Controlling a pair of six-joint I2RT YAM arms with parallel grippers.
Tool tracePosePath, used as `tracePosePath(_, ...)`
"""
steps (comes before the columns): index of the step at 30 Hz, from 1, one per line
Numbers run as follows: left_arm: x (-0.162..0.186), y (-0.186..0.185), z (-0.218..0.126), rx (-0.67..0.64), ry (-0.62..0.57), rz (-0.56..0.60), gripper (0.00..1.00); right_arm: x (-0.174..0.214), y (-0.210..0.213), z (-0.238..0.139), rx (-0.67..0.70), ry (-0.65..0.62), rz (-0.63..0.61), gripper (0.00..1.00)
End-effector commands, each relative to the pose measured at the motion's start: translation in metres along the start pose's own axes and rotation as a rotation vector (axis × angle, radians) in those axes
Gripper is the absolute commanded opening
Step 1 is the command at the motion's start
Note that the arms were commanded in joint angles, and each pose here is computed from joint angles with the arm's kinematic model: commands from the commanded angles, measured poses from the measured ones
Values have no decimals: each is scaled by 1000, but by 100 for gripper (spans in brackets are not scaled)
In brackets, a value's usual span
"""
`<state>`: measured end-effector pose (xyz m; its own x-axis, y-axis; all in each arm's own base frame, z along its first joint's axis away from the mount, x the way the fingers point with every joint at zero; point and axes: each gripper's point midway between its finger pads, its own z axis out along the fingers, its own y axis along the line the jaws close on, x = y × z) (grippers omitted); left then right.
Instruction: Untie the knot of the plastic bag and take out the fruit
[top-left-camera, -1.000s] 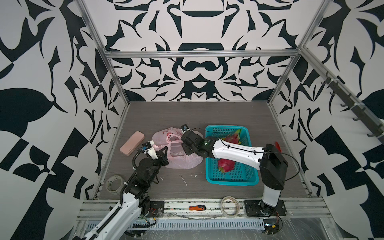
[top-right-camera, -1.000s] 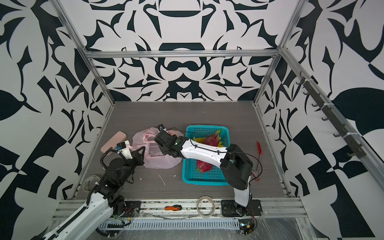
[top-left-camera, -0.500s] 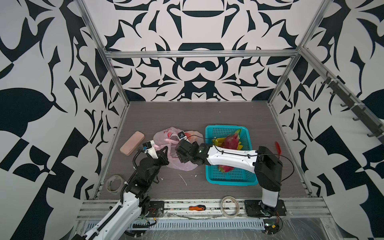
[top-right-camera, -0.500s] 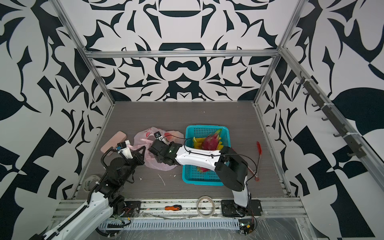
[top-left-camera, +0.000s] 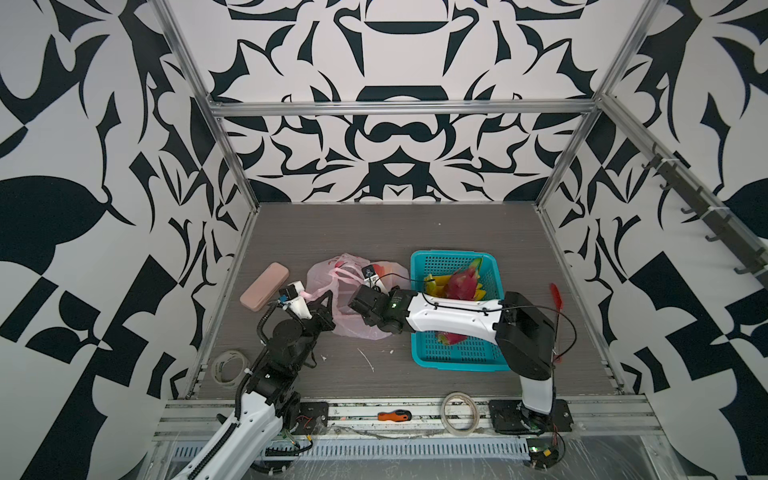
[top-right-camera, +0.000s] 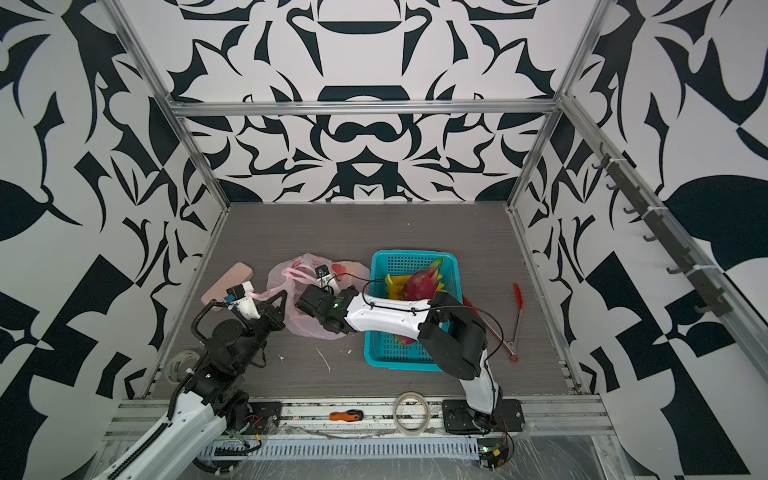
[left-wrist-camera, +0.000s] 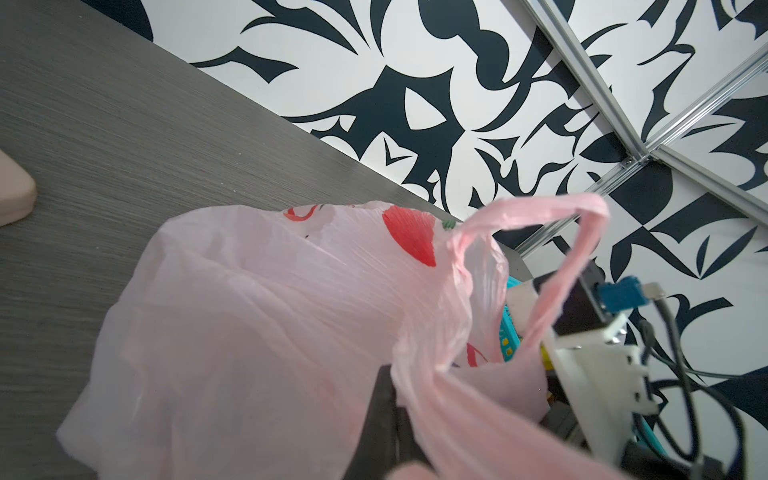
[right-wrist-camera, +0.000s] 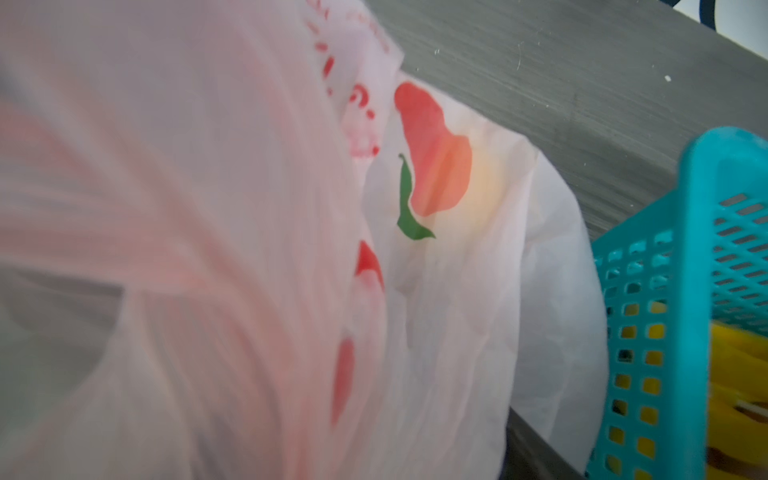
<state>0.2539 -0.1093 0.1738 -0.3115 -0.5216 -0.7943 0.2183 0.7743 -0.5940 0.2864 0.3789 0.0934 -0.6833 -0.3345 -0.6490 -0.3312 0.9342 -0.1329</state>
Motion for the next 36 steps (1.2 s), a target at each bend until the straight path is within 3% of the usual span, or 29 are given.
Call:
tracePosePath(1, 4, 7, -1, -27, 4, -3, 0, -22, -6, -6, 19, -50, 40, 70)
tracePosePath(7, 9, 11, 1, -41, 21, -2, 0, -46, -12, -11, 25, -112, -34, 34)
tracePosePath(12, 15, 16, 2, -55, 28, -11, 0, -65, -11, -23, 25, -162, -155, 16)
tracePosePath(17, 22, 22, 4, -68, 37, -34, 0, -78, -13, -38, 14, -205, -224, 9)
tracePosePath(26, 35, 27, 7, -76, 78, -53, 0, -92, -5, -70, -9, -302, -293, 6)
tracePosePath(36, 31, 22, 8, -58, 71, -65, 0, -79, -4, -60, -22, -286, -271, 7)
